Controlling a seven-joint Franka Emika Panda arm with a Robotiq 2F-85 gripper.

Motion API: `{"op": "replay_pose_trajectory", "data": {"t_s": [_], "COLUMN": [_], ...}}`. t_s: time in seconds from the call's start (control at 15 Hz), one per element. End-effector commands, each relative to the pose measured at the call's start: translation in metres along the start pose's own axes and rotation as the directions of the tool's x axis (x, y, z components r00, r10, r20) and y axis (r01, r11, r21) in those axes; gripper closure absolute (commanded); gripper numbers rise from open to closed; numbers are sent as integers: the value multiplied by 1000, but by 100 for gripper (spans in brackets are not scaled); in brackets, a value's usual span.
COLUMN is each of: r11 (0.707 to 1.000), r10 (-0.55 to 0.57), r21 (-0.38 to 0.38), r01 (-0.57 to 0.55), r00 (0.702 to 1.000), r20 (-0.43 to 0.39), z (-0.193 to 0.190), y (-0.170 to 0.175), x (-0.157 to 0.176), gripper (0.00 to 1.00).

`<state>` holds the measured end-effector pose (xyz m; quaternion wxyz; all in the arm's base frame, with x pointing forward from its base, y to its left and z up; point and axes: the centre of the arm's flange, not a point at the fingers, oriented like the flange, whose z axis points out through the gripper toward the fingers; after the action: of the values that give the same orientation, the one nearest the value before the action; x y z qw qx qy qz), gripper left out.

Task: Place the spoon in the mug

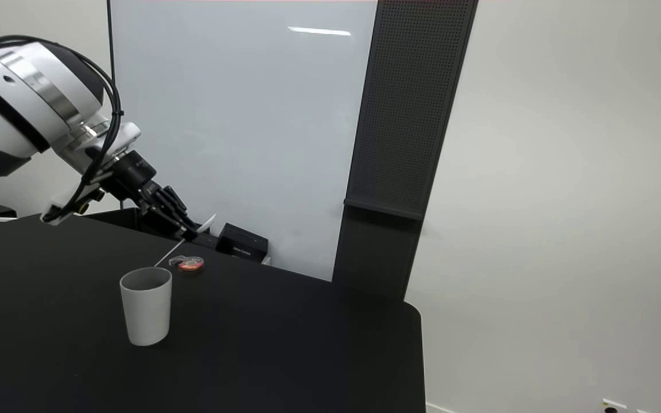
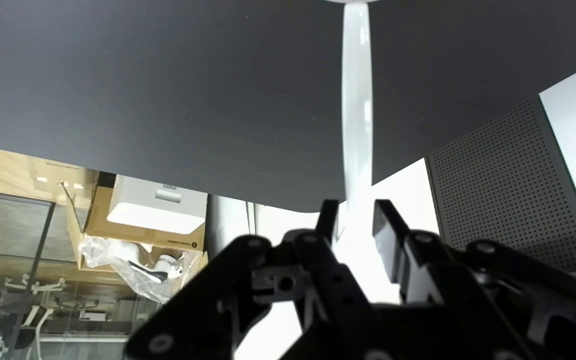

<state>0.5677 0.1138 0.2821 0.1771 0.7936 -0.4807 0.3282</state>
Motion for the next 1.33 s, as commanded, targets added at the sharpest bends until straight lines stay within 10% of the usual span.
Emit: {"op": "replay_pose_trajectory", "data": {"t_s": [0.0, 1.27], "r11": [1000, 997], "r10": [19, -45], "r21": [-4, 64], "r01": [-19, 47], "r00": [1000, 998], "r20": [11, -35], "z": [3, 21], "y": [11, 27], "x": [-5, -67], "gripper": [94, 94]}}
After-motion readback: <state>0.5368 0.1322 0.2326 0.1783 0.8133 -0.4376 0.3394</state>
